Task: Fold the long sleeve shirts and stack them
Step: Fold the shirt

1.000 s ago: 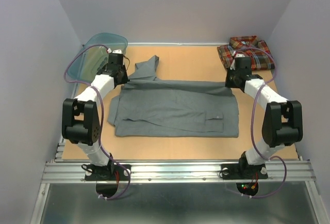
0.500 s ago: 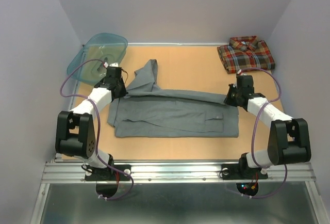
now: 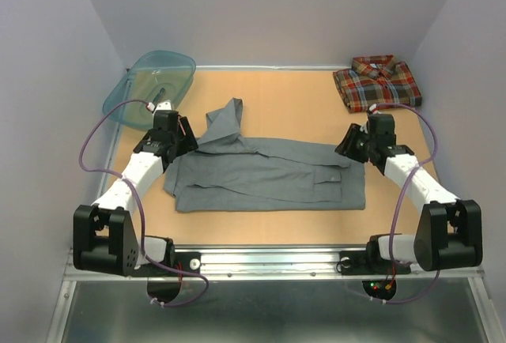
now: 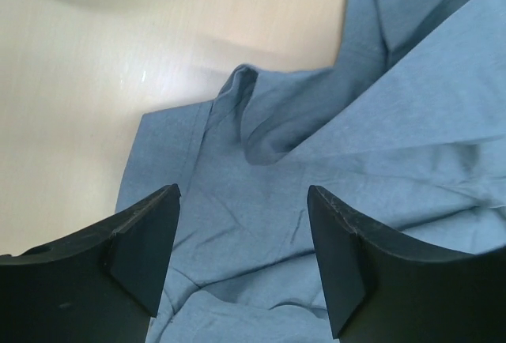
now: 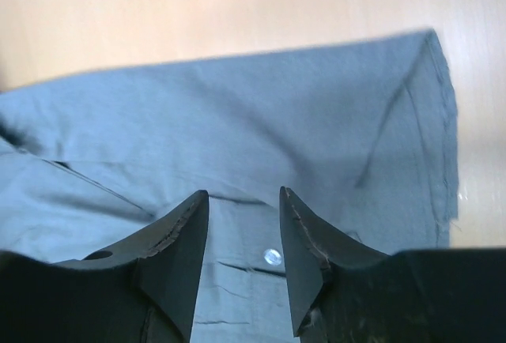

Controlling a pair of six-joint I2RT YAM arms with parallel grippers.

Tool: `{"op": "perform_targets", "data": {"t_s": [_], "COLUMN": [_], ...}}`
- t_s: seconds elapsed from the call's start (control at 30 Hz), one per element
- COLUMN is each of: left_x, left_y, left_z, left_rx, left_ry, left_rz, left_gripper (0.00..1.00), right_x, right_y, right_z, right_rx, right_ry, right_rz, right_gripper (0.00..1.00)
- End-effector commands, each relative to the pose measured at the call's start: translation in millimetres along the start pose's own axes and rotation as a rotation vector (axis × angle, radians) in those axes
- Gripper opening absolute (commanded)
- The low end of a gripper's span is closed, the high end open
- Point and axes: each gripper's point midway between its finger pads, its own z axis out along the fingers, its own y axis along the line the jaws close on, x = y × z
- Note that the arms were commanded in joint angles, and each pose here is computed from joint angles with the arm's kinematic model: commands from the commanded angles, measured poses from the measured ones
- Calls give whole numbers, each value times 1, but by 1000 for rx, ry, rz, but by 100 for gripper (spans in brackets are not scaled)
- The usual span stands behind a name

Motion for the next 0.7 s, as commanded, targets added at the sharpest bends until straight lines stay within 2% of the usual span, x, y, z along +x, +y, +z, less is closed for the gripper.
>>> {"op": "perform_targets", "data": {"t_s": [0.0,0.13,0.2,0.3,0.43,0.6,0.67], "left_x": [-11,-10,-9,-11,-22,-43,-67], "left_y": [-6,-7,-8,-8,-14,-29,-44], "left_z": [-10,-11,-11,-12,-14,-9,-10], "left_rx": [40,50,53,56,69,98,134], "left_ry": [-53,-50,-48,-54,-71,-77,-107], "left_rz": [-37,-46,-49,-56,-63,-60,-60], "left_gripper": [77,77,78,78,79,86,86], "right_x": [-61,-75,-67,-42,13,47,49], "right_y": [42,45,37,23,-5,-23,-25], "right_z": [-11,4,20,39,51,52,52], "right_rx": [-122,-109,-81,-49,9,52,58], "right_ry": [-103,-101,-57,10,122,189,192], "right_rz": [-52,-56,-30,13,83,93,86], "right_gripper": [47,46,46,45,45,45,45]}}
